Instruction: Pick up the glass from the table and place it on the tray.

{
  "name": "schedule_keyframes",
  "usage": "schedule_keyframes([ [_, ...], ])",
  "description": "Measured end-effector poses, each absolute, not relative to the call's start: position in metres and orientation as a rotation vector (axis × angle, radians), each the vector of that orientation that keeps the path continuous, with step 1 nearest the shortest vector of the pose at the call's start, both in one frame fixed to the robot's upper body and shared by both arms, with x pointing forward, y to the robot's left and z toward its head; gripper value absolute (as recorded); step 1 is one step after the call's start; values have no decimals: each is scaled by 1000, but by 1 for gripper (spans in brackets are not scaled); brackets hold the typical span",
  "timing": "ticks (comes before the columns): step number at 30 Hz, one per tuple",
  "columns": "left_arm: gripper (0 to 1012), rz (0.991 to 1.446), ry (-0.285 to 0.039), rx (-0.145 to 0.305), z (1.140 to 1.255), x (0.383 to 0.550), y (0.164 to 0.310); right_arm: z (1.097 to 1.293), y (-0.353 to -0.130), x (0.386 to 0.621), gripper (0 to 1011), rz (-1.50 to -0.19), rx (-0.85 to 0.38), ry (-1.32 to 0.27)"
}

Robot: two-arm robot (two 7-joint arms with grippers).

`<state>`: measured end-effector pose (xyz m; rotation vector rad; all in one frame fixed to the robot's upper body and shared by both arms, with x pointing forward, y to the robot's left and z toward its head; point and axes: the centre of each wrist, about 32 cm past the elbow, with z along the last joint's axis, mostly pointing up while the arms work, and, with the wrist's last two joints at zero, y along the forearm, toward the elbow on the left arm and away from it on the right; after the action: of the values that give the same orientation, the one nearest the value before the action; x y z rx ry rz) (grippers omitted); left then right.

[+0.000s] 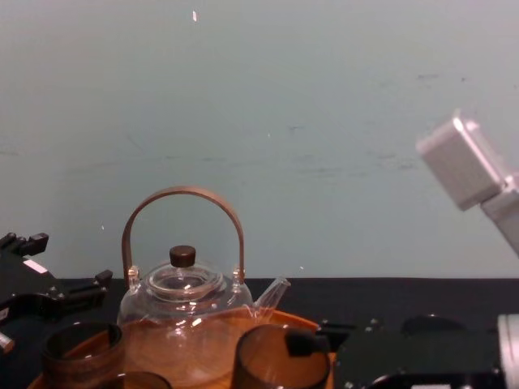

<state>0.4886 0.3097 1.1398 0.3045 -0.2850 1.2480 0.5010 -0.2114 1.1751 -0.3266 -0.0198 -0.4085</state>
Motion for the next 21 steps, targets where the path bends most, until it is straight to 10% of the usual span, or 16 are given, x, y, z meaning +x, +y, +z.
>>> schedule_keyframes([
  [21,1001,1248,-285,305,1140,489,310,1146,-203,496,903,-372,-348,26],
])
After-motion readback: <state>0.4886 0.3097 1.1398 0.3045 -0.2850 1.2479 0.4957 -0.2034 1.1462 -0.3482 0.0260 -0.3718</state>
